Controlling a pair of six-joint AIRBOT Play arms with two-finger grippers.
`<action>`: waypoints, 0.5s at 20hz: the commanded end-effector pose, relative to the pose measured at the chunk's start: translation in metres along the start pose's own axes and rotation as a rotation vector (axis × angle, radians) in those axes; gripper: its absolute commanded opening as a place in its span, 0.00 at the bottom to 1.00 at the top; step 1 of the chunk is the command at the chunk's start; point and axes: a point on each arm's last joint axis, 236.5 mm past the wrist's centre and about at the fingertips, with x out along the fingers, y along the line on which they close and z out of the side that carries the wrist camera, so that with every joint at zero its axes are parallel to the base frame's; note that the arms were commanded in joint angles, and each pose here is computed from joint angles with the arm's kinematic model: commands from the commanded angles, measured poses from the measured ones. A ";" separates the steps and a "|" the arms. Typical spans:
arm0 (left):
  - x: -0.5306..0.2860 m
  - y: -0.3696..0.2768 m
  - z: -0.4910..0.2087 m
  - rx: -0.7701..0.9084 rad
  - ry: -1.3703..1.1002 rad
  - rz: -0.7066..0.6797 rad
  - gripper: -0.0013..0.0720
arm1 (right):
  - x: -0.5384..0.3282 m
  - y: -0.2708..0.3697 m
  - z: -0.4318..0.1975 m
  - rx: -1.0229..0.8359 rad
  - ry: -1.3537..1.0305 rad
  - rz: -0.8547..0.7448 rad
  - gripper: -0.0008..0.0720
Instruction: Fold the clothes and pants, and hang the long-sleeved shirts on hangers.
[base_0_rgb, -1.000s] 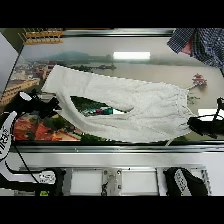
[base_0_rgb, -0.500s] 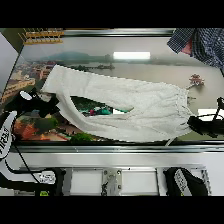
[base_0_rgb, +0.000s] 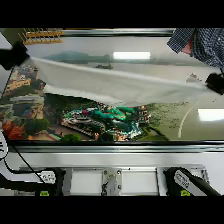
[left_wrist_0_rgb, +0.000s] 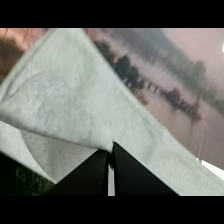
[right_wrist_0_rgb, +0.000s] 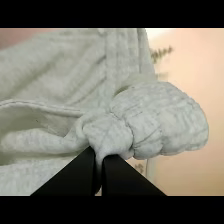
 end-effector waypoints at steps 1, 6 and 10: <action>-0.065 -0.010 0.042 0.125 -0.115 0.081 0.03 | -0.031 0.022 0.042 -0.046 -0.101 0.021 0.07; -0.060 0.089 -0.071 0.101 0.123 0.311 0.03 | 0.004 -0.016 -0.059 -0.119 0.140 -0.068 0.07; -0.053 0.175 -0.231 0.047 0.408 0.397 0.03 | 0.037 -0.060 -0.174 -0.133 0.373 -0.166 0.07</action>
